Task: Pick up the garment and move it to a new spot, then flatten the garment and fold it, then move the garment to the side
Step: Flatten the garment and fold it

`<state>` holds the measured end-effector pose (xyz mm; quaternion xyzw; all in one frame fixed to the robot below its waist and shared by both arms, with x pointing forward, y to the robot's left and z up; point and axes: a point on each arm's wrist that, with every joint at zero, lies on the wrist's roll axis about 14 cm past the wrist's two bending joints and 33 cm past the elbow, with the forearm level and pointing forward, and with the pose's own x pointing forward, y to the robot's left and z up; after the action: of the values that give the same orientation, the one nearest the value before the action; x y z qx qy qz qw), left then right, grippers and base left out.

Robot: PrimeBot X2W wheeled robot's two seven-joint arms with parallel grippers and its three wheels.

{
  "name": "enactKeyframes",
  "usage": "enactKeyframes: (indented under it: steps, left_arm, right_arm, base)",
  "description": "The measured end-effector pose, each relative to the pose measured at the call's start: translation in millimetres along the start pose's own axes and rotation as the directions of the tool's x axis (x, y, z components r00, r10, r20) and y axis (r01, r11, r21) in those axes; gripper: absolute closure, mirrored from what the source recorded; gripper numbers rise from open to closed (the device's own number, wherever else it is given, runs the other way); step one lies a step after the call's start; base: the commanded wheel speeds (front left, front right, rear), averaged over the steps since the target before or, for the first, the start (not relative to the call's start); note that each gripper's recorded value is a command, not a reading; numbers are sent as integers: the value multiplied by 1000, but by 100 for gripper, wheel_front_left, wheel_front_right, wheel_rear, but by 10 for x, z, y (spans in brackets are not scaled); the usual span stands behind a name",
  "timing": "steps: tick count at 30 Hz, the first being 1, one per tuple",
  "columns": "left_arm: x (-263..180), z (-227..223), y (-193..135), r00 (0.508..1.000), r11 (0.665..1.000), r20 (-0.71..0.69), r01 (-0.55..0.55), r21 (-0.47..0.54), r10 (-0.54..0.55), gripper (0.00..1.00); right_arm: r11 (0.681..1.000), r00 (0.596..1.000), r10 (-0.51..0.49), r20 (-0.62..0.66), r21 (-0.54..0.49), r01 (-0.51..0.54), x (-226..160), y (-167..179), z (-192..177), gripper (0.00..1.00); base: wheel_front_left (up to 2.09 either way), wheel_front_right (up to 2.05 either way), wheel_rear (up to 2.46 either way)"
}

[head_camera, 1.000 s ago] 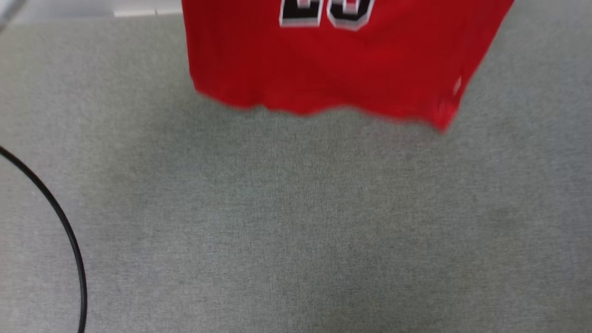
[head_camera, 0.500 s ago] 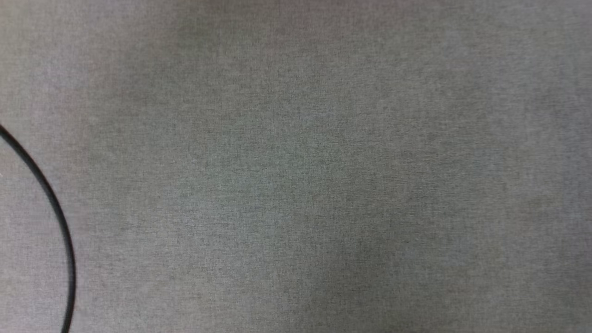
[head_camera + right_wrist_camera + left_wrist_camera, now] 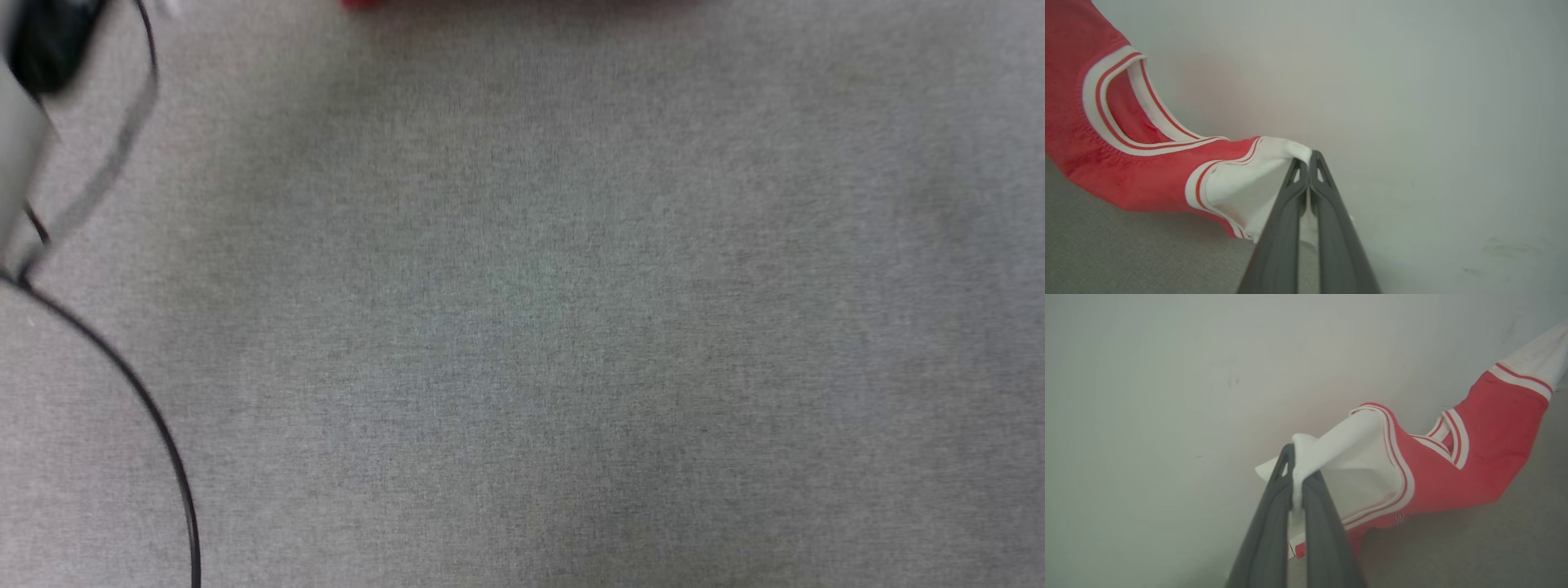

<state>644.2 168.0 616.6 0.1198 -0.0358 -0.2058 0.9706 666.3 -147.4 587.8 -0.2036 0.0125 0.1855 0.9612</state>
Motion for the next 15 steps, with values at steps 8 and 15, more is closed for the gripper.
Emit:
enactKeyframes:
  steps: [8,15]
  left_arm:
    - [-813,-843,-406,986,991,-164,3,-136,-26,100]
    - [-1678,-1301,-787,954,972,-300,-54,-230,-18,100]
  right_arm:
    - [987,982,139,-125,95,-128,-659,637,-704,100]
    - [969,957,201,-210,187,-162,-1377,936,-1136,100]
  base:
    - [0,0,0]
    - [0,0,0]
